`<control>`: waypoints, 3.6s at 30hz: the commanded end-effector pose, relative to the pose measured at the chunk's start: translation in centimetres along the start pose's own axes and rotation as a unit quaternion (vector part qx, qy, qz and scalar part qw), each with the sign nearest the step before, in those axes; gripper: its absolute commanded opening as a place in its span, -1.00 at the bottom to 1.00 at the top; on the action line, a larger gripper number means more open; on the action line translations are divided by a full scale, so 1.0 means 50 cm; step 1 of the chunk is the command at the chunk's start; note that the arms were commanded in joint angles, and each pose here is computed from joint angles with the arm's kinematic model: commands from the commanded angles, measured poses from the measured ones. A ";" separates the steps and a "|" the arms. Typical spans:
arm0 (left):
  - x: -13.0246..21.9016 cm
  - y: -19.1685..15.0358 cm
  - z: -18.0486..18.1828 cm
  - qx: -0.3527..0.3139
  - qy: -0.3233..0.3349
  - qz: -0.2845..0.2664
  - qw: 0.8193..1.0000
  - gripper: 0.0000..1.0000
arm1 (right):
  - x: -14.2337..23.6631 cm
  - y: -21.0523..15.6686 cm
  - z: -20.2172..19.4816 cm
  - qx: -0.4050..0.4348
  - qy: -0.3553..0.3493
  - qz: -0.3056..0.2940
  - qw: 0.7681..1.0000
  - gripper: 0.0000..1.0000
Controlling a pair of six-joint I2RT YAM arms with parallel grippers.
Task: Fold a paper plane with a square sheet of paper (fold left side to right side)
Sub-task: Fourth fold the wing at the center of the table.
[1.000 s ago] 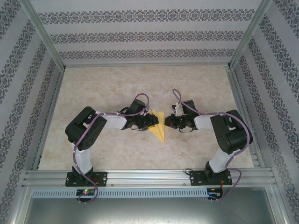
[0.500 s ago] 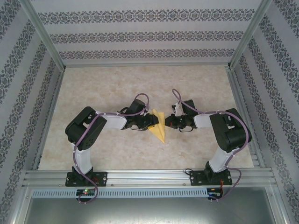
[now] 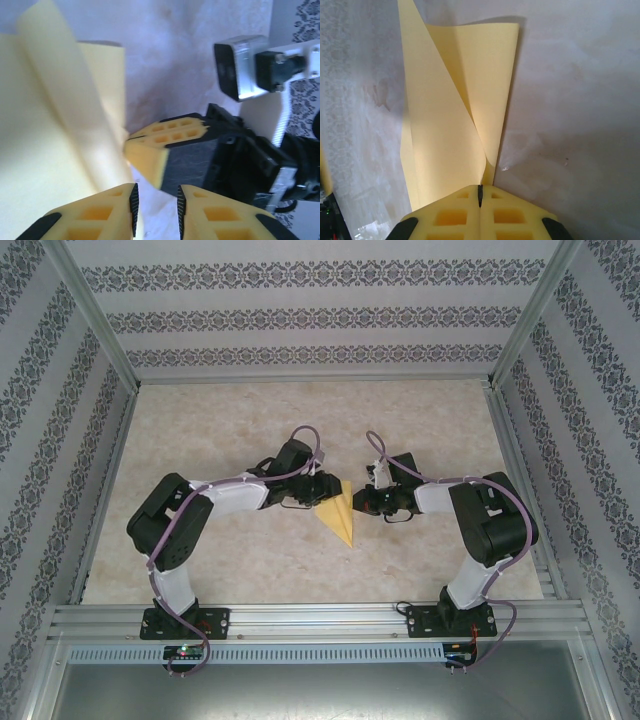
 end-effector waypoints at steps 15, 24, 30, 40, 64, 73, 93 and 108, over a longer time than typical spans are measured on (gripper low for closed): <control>-0.076 0.003 0.037 0.005 0.013 0.040 0.999 -0.49 | -0.010 -0.034 -0.039 -0.007 -0.057 0.036 0.998 -0.90; -0.080 -0.011 0.089 0.019 0.051 0.043 0.998 -0.50 | -0.011 -0.033 -0.039 -0.002 -0.063 0.040 0.997 -0.89; -0.082 -0.018 0.110 0.028 0.064 0.044 0.997 -0.50 | -0.011 -0.035 -0.041 0.000 -0.066 0.042 0.997 -0.90; -0.085 -0.032 0.149 0.044 0.084 0.046 0.994 -0.53 | -0.011 -0.027 -0.035 0.003 -0.063 0.039 0.997 -0.90; -0.082 -0.041 0.170 0.051 0.099 0.045 0.993 -0.55 | 0.056 -0.070 0.162 0.057 0.066 0.039 0.995 -0.57; -0.083 -0.041 0.171 0.049 0.101 0.046 0.993 -0.55 | 0.010 -0.123 0.125 0.051 0.026 0.093 0.994 -0.61; -0.085 -0.040 0.172 0.047 0.103 0.048 0.992 -0.56 | 0.005 -0.171 0.077 0.055 -0.040 0.150 0.986 -0.62; -0.086 -0.041 0.176 0.048 0.107 0.049 0.992 -0.57 | 0.010 -0.198 0.065 0.053 -0.060 0.178 0.981 -0.63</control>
Point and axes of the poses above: each hand's point on the last joint's axis, 136 mm out from that joint toward the fingers, its own x axis back along the fingers, its own z axis along the line the jaws close on, y = z × x, the point moved 2 cm from there along x, back along the fingers, and after that the axes turned 6 degrees about x, right-handed, at the moved point
